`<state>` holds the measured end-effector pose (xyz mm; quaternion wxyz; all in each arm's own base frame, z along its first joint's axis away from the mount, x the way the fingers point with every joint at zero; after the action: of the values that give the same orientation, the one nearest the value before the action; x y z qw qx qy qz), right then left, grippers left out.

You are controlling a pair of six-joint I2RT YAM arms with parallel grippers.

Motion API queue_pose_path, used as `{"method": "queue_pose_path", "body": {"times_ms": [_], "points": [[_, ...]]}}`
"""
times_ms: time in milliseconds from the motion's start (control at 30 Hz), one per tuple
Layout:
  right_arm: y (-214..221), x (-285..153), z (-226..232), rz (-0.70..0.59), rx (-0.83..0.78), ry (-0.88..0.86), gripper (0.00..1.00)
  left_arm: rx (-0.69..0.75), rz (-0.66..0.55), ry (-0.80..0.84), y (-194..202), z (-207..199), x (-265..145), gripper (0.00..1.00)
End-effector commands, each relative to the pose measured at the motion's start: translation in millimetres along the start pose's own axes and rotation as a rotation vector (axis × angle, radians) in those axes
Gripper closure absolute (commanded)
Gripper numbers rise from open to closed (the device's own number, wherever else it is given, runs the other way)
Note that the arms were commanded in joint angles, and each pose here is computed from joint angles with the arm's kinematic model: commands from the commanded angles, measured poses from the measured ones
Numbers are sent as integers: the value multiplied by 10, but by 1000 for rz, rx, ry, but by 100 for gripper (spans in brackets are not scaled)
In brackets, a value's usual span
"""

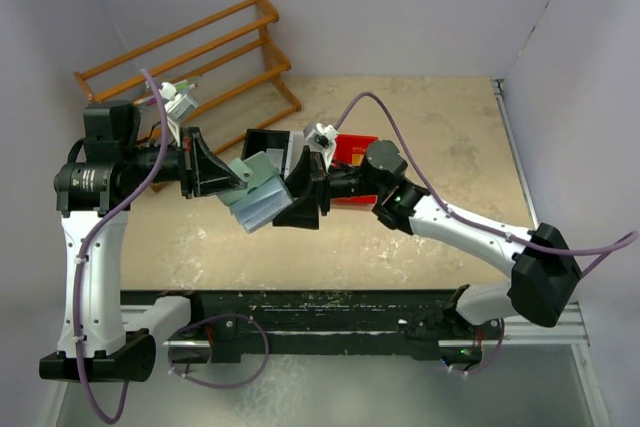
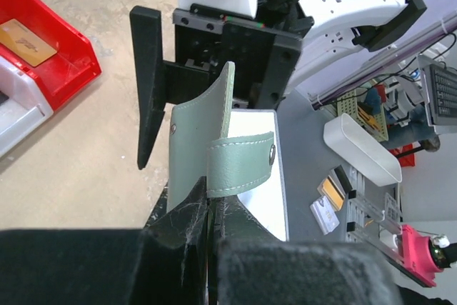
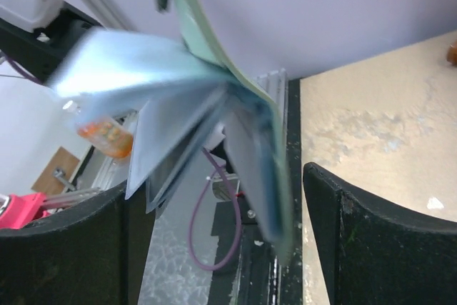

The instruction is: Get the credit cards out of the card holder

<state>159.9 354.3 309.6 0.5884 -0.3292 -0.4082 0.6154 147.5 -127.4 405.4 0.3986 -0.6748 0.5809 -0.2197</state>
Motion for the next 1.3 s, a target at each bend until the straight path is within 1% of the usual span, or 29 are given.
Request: {"method": "queue_pose_path", "body": {"times_ms": [0, 167, 300, 400, 500, 600, 700, 767, 867, 967, 1067, 1167, 1267], "points": [[-416, 85, 284, -71, -49, -114, 17, 59, -7, -2, -30, -83, -32, 100], [-326, 126, 124, -12, 30, -32, 16, 70, -9, -1, -43, -112, -39, 100], [-338, 141, 42, -28, 30, 19, 16, 71, -9, -1, -48, -118, -41, 100], [-227, 130, -58, 23, 74, 81, 15, 76, -10, -2, -51, -126, -43, 100], [-201, 120, -144, 31, 91, 144, 15, 82, -11, -3, -52, -141, -48, 100], [-323, 99, -24, -28, 15, 91, 14, 86, -12, -6, -56, -142, -50, 100], [-318, 50, 130, -21, -15, 14, 12, 93, -12, -14, -62, -141, -54, 100], [-313, 28, 137, -18, -19, 27, 11, 97, -13, -16, -69, -144, -56, 100], [-266, 7, 108, 12, 13, 63, 10, 103, -13, -22, -74, -140, -58, 100], [-160, -11, 125, 63, 50, 43, 10, 111, -13, -28, -80, -142, -62, 100], [-83, -28, 158, 73, 102, 17, 10, 123, -12, -41, -83, -148, -71, 100], [-76, 1, 100, 59, 178, 49, 10, 128, -9, -50, -74, -151, -78, 100], [-71, 81, -121, 62, 290, 162, 11, 129, -6, -52, -69, -140, -77, 100]]}}
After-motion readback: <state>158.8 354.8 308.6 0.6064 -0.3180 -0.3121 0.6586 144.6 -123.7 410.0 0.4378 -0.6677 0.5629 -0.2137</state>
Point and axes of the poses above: each gripper's point midway between its finger pads, its own x axis out along the fingers, its own z axis along the line the jaws close on, y = z × x, the point moved 4 cm from there along -x, back along the fingers, and after that the axes turned 1 degree about -x, right-handed, at the moved point
